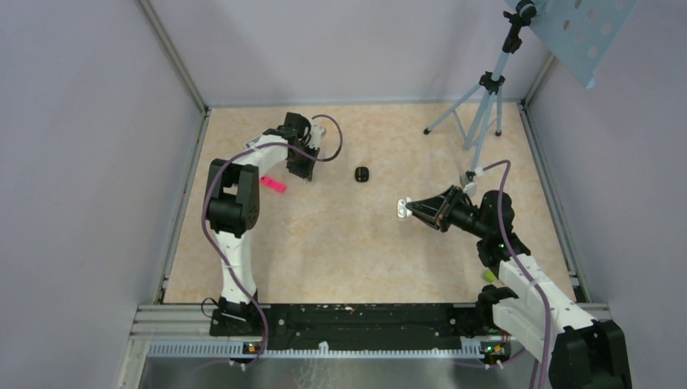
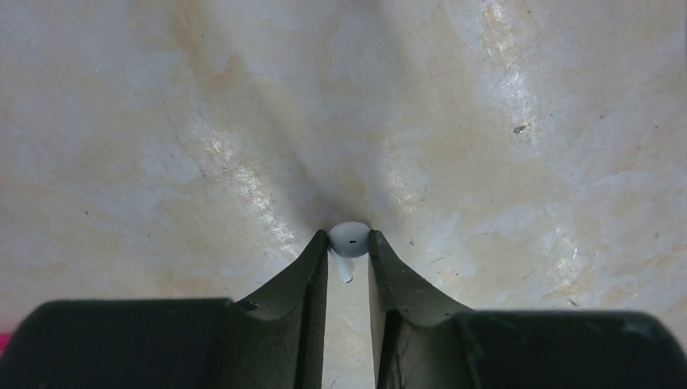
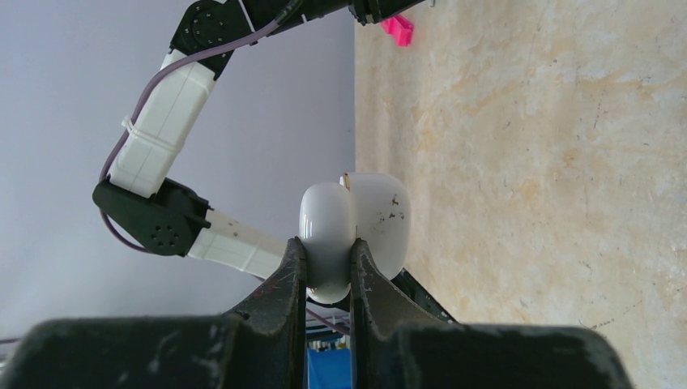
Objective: Insert the wireless bluetooth earbuds into the charging case
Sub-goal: Pick up the left earbud from the center of the board, then insert the left earbud into the left side groove of the charging case.
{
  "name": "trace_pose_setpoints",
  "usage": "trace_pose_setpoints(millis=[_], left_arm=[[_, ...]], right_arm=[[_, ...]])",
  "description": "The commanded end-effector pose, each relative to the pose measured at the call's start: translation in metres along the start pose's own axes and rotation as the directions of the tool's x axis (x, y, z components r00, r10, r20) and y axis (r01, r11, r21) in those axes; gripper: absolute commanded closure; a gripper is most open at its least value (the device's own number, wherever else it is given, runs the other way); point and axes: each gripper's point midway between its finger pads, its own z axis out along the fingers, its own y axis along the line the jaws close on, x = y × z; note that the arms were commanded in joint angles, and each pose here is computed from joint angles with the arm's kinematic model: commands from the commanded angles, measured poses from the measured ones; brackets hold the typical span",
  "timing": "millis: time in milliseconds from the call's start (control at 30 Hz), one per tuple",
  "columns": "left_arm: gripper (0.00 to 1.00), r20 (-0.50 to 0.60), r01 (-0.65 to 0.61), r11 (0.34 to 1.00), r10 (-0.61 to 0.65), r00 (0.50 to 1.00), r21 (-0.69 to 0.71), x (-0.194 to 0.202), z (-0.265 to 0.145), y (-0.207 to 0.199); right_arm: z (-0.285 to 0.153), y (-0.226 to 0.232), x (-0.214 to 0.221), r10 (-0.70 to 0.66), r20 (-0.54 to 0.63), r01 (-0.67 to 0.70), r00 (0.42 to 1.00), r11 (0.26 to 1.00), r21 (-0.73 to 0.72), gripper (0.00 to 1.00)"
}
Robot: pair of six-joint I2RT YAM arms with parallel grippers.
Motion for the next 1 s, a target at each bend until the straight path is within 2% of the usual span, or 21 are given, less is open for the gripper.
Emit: trace_pose_setpoints(millis=[0,167,333,467,600,767,900,967], left_arm=[[0.77,-0.072,0.015,1.0,-0.014,0.997,0.011,0.017,-0.002,-0.006],[0.81,0.009,0.02,1.0,-0.02,1.0,0.02,-0.007,-0.022,-0.009],[0.82,0.166,0.004,0.999,-0.01,0.986,0.036,-0.048,-0.065,-0.017],[0.83,0.33,-0.024,0.994,-0.013,0.944,0.109,-0.078,-0.112,-0.039],[0.86,0.495,-0.117,0.968,-0.008,0.869,0.222,-0.097,-0.161,-0.08],[0.9,0.641,-0.281,0.889,-0.017,0.767,0.36,-0.096,-0.216,-0.149],[0.9,0.672,-0.374,0.808,-0.036,0.74,0.456,-0.079,-0.241,-0.2],[0.93,0.697,-0.422,0.76,-0.055,0.715,0.494,-0.073,-0.254,-0.222]], right_arm=[[-0.001,0.026,-0.001,-0.058,0.002,0.058,0.998,0.996,-0.072,1.0],[-0.001,0.027,-0.001,-0.061,0.0,0.061,0.998,0.995,-0.074,1.0],[0.0,0.024,0.001,-0.071,-0.016,0.07,0.997,0.995,-0.07,1.0],[0.003,0.02,0.003,-0.082,-0.041,0.079,0.996,0.994,-0.074,1.0],[0.007,0.02,0.007,-0.118,-0.096,0.109,0.988,0.99,-0.089,1.0],[0.01,0.027,0.012,-0.186,-0.162,0.164,0.969,0.977,-0.138,1.0],[0.013,0.03,0.011,-0.2,-0.182,0.172,0.963,0.972,-0.158,1.0],[0.014,0.032,0.01,-0.196,-0.181,0.167,0.964,0.972,-0.167,1.0]])
